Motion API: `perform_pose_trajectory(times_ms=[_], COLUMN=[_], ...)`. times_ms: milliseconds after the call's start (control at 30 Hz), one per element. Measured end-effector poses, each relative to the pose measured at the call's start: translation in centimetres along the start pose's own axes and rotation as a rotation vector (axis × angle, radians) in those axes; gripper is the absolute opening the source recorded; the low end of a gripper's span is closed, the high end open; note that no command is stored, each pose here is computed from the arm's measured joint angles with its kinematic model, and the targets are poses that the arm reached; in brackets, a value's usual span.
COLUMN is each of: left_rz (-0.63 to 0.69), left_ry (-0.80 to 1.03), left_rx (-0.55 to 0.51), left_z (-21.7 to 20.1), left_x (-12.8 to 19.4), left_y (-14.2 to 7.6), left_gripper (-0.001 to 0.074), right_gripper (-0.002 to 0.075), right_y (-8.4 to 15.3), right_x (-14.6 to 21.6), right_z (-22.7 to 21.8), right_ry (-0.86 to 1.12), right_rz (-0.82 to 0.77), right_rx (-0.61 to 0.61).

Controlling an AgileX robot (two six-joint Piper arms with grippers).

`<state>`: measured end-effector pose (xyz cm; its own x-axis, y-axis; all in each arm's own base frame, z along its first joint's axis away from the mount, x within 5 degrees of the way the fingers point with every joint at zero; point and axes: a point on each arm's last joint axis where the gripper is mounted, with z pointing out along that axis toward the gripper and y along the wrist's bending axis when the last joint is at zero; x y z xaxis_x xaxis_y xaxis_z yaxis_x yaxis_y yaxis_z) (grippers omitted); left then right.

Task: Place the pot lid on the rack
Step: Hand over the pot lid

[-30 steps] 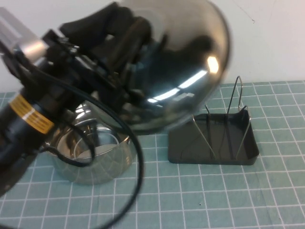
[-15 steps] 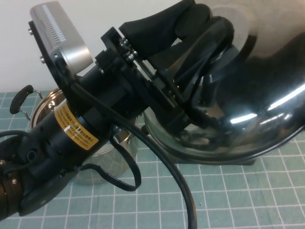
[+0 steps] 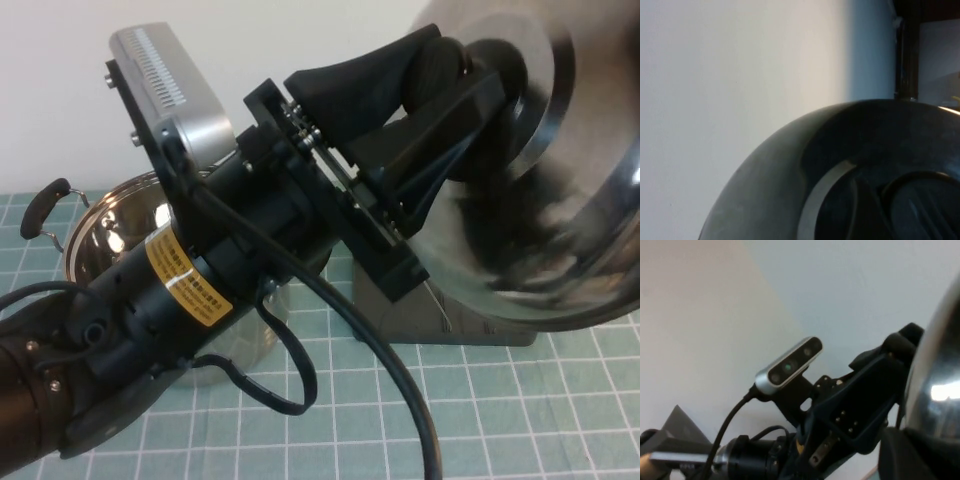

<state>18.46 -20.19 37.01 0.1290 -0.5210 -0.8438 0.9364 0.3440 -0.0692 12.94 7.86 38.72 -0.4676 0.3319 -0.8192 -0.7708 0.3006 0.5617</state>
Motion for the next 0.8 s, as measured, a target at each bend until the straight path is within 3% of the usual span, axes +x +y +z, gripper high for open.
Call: perform_pose_trajectory(times_ms=[367, 500, 600, 800], left_rz=[-0.032, -0.031, -0.038, 0.086], left_ry=[0.012, 0.034, 0.022, 0.08], left_rx=[0.018, 0.02, 0.013, -0.147], left_z=[0.0, 0.0, 0.0, -0.5], left_x=[0.1, 0.3, 0.1, -1.4], left_y=[-0.2, -0.2, -0.2, 0.3], left_gripper=[0.0336, 0.0498, 0.0611, 0.0652], right_gripper=[0.0104, 0.0066, 0.0028, 0.0014], right_y=[0.2, 0.2, -0.6, -1.5], right_x=[0.0, 0.0, -0.2, -0.5], right_z=[0.0, 0.0, 0.1, 0.1], right_ry=[0.009, 0.007, -0.011, -0.035], right_rz=[-0.055, -0.085, -0.097, -0.102], right_rx=[-0.021, -0.02, 0.055, 0.123])
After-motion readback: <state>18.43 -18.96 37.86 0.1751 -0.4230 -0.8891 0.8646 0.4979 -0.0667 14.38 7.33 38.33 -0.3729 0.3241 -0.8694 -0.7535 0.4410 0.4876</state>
